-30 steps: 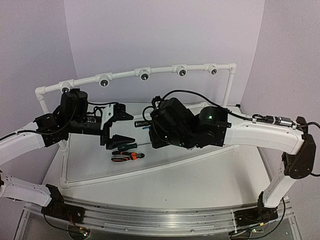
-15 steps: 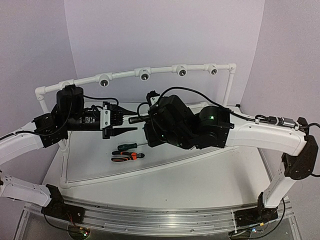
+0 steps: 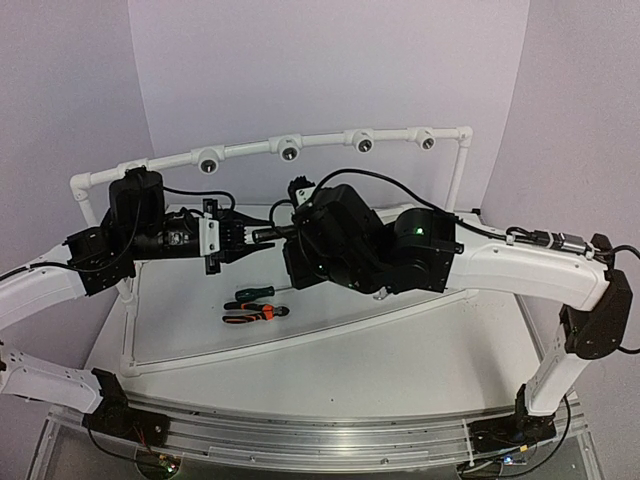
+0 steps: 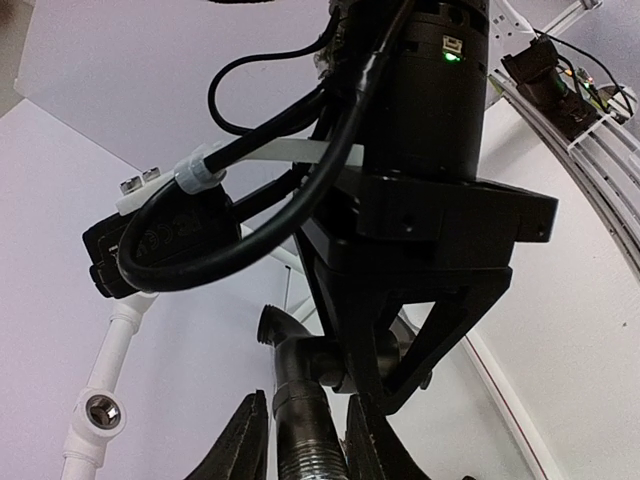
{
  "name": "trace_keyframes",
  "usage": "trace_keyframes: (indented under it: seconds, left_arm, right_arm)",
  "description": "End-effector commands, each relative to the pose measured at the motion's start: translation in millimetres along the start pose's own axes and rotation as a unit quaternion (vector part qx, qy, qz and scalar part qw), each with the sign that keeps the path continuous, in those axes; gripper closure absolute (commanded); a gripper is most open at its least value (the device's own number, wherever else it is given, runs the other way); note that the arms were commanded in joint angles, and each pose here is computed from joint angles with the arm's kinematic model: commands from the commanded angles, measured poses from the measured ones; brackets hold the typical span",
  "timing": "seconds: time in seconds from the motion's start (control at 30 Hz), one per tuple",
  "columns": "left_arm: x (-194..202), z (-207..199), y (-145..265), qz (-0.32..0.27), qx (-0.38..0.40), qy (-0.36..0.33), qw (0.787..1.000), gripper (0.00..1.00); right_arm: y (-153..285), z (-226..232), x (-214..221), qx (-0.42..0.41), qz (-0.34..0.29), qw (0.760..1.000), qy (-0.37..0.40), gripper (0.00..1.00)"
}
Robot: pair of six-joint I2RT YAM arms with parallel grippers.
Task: Install the water faucets
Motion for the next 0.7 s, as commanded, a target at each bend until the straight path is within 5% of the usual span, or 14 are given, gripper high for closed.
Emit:
trace_keyframes:
  seconds: [0.0,0.13,0.43,0.53,0.6,0.67]
  left_arm:
    - [-2.8,8.7,-1.2,0.005,-0.024,-0.024,0.999,0.71]
    - [0.7,8.3,-3.5,0.017,-0.023,-0.027,0.999,0.68]
    - [-7.7,9.8,1.7,-0.01,-0.027,-0.033,0.999,0.99]
    - [-9.9,9.1,4.5,-0.021,-0.036,-0.045,0.998,1.0]
    - [-9.7,7.6,6.0,-0.023,-0.042,-0.052,0.998,1.0]
    - [-10.0,8.5,7.9,-0.027,-0.058,-0.059,0.996,1.0]
  right_arm:
    - [11.2,7.9,-23.8,-0.02,-0.043,0.999,-0.02,1.0]
    - [12.7,8.9,-26.6,-0.025,-0.048,0.998,-0.021,1.0]
    - [11.1,9.8,-26.0,-0.027,-0.048,0.998,-0.016,1.0]
    - [9.7,10.9,-23.2,-0.033,-0.043,0.999,-0.01,1.0]
    - [10.4,13.0,-22.9,-0.047,-0.037,0.998,0.002,0.81]
    - [16.1,13.5,-25.6,-0.064,-0.036,0.997,0.019,0.42]
Point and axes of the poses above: each gripper's point midway between its finger pads, its own y axis back along the fingers, its own z axis along the line the jaws close on, x = y × z, the point moved 9 cm from there along y, back along the fingers, and after that the axes turned 2 degrees about -y, right-handed, at the moved point
